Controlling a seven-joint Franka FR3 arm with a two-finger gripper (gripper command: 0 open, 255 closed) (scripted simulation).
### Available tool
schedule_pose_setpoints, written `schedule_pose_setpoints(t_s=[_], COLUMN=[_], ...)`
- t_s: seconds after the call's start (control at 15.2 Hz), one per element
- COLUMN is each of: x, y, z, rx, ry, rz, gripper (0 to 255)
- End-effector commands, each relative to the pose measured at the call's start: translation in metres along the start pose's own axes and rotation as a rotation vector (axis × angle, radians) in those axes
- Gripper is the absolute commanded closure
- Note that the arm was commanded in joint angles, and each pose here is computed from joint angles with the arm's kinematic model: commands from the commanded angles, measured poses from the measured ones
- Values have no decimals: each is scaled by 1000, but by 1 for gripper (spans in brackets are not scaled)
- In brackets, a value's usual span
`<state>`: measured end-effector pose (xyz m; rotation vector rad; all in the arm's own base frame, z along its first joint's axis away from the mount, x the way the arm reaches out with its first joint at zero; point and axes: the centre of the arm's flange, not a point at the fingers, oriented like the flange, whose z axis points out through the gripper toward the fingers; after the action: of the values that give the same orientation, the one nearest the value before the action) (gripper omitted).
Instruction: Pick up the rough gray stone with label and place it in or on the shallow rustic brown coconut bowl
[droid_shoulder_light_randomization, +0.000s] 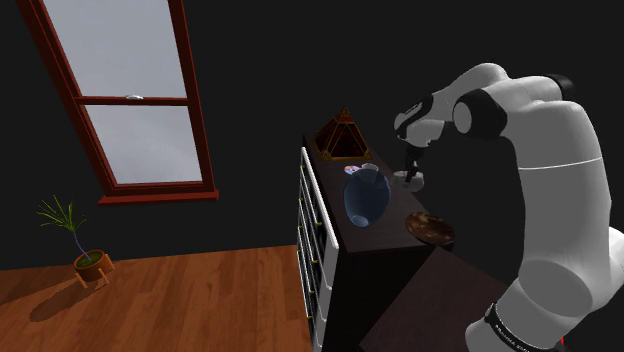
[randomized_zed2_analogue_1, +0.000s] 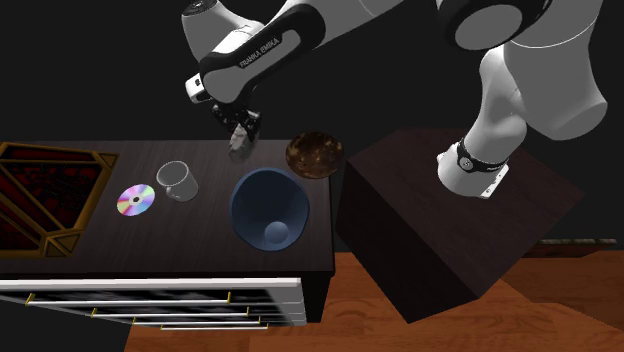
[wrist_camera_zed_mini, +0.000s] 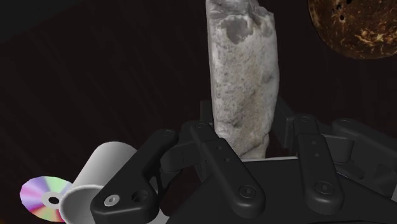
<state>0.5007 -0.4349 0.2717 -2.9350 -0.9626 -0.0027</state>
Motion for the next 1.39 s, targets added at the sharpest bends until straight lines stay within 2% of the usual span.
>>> schedule_pose_setpoints(t_s=[0.0, 0.2, 1.25, 1.32], x=[0, 0, -91, -91], y=[-1, -1, -191, -191], z=[-11, -25, -42, -37], rx=[0, 0, 0, 0], ry=[0, 0, 0, 0], rz=[0, 0, 0, 0], gripper=[255, 255, 255, 255])
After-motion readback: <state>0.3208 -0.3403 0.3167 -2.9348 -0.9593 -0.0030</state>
